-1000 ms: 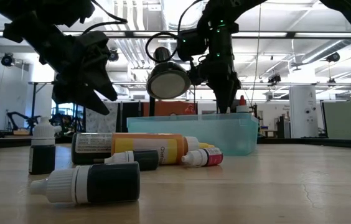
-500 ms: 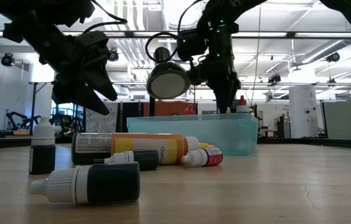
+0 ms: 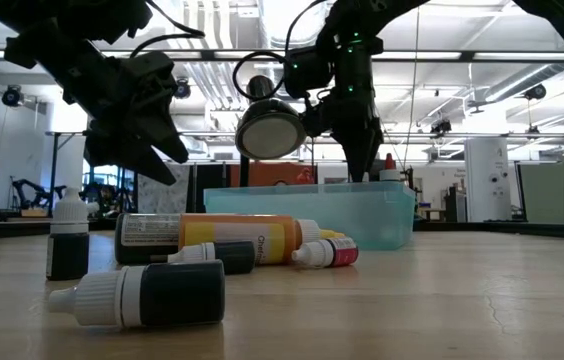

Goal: Pick & Place food coloring
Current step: Put the large orange food coloring bottle into the green bin, then adjust the large yellow food coloring bottle

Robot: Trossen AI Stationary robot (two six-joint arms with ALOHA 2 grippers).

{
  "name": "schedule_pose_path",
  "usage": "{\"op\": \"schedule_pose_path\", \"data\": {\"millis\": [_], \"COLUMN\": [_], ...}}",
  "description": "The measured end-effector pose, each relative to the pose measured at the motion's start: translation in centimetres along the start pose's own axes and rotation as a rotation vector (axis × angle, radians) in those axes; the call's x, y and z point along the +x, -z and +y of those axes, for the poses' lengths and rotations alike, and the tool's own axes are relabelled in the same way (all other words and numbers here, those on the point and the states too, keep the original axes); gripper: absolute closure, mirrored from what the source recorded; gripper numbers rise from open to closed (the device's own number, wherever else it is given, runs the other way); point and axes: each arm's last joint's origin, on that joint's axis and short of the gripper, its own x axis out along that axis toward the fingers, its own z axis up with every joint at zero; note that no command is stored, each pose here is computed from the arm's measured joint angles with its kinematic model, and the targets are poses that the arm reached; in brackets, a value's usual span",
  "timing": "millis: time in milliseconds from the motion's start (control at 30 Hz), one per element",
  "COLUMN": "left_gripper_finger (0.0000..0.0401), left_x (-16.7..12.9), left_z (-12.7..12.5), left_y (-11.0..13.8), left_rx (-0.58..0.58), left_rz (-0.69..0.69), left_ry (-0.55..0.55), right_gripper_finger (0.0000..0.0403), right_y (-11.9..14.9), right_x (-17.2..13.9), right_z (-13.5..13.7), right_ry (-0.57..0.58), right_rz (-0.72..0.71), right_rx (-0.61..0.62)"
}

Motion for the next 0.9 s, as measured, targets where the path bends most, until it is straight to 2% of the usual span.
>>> {"op": "schedule_pose_path", "data": {"millis": [167, 333, 433, 567, 733, 900], "left_gripper_finger": [0.0179, 0.0179, 0.0179, 0.0179, 0.0179, 0.0179], "left_x": [0.0, 0.0, 0.0, 0.0, -0.1, -0.5], "left_z": [0.0, -0.1, -0.1, -0.2, -0.6, -1.5], "left_y": [0.0, 0.1, 0.1, 0.2, 0.8, 1.9], "left_rx": [0.03, 0.107, 0.153, 0.212, 0.251, 0.292], "left_rz": [-0.002, 0.008, 0.013, 0.034, 0.078, 0.104], "left_ry": [-0.002, 0.01, 0.017, 0.041, 0.091, 0.134], "right_gripper_finger": [0.023, 0.0225, 0.0225, 0.0225, 0.0225, 0.0225], "right_y": [0.0, 0.4, 0.7, 1.1, 1.8, 2.8], "right_x": [-0.1, -1.3, -2.4, -4.6, -6.8, -7.9], "right_z": [0.0, -0.1, -0.2, 0.1, 2.1, 6.4], "right_ry": [0.0, 0.02, 0.065, 0.06, 0.043, 0.02], "right_rz": [-0.005, -0.043, -0.095, -0.202, -0.333, -0.423], "right_rx": [-0.001, -0.004, -0.012, -0.041, -0.144, -0.322]}}
